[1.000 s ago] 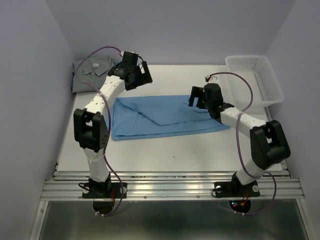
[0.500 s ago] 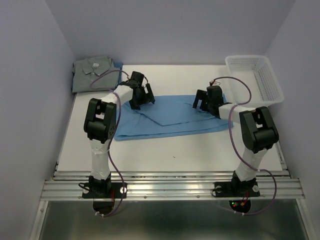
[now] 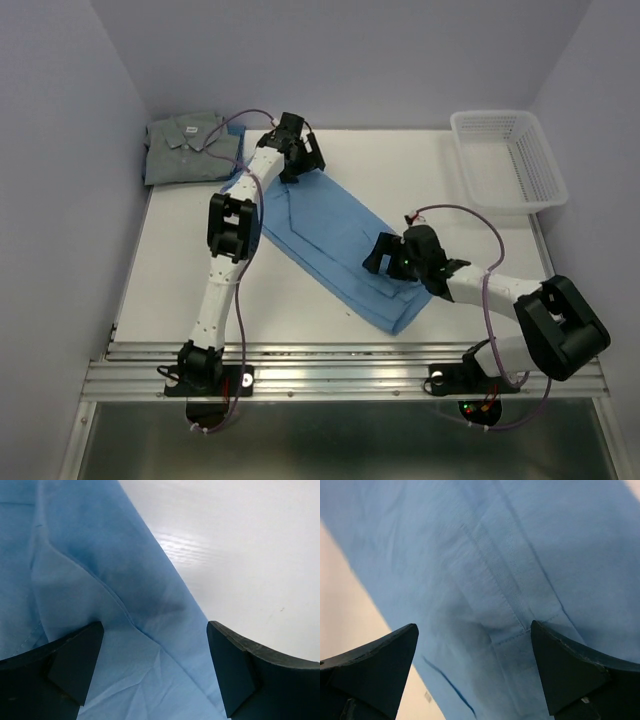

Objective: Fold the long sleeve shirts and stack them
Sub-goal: Fold the shirt

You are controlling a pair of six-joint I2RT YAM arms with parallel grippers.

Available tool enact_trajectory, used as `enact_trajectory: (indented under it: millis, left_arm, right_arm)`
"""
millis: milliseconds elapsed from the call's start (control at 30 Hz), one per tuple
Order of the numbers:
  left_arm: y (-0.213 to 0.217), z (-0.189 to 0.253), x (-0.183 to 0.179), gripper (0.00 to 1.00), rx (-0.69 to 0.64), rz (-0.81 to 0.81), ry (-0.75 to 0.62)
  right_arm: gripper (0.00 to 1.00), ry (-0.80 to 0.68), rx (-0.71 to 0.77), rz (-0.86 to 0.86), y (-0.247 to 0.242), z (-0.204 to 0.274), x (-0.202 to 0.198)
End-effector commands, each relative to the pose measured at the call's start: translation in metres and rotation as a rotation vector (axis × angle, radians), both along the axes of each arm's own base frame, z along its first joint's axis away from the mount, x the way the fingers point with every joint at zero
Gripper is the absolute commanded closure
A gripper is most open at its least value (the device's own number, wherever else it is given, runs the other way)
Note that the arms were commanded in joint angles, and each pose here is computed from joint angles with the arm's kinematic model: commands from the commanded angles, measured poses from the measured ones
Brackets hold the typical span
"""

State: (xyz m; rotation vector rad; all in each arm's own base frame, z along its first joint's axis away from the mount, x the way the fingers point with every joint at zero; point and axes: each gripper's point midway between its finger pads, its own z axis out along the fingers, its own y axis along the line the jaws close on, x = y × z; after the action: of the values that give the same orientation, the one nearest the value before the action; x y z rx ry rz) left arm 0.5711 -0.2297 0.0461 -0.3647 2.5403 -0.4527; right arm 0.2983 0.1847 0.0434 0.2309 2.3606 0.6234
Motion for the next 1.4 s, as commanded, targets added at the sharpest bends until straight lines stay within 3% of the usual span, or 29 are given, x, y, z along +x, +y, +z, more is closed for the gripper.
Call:
enact_trajectory:
  millis: [0,200,267,300,433,800,1133,1233,1367]
  left_arm:
    - [-0.039,-0.046,-0.025,0.01,-0.010,-0.078,0.128]
    - [-0.098,-0.026,-0.023,0.01,-0.154,-0.143,0.043]
    - [-0.117,-0.022,-0.021,0.01,-0.200,-0.162,0.025]
    - [-0.138,-0.017,-0.022,0.01,-0.287,-0.181,0.017]
    - [-0.160,-0.006,-0.011,0.01,-0.396,-0.163,-0.031]
    - [-0.142,0.018,0.052,0.01,-0.558,0.002,-0.186]
    - [-0.093,0.022,0.076,0.01,-0.487,0.122,-0.226]
    - [-0.095,0.058,0.078,0.01,-0.496,0.074,-0.295]
    - [-0.100,0.167,0.067,0.01,-0.584,-0.003,-0.433]
  right_arm:
    - [0.00,0.248,0.042,0.192,0.037,-0.029,-0.100]
    - [0.00,0.248,0.114,0.535,0.100,-0.022,-0.167]
    - [0.00,0.234,0.127,0.598,0.112,-0.020,-0.176]
    - [0.00,0.224,0.125,0.636,0.120,-0.020,-0.179]
    - [0.00,0.191,0.135,0.664,0.135,-0.019,-0.172]
    - [0.00,0.100,-0.001,0.612,0.145,-0.033,-0.133]
    - [0.00,0.068,-0.102,0.543,0.129,-0.031,-0.106]
    - [0.00,0.009,-0.086,0.593,0.136,-0.008,-0.102]
    - [0.00,-0.094,-0.067,0.642,0.154,0.032,-0.088]
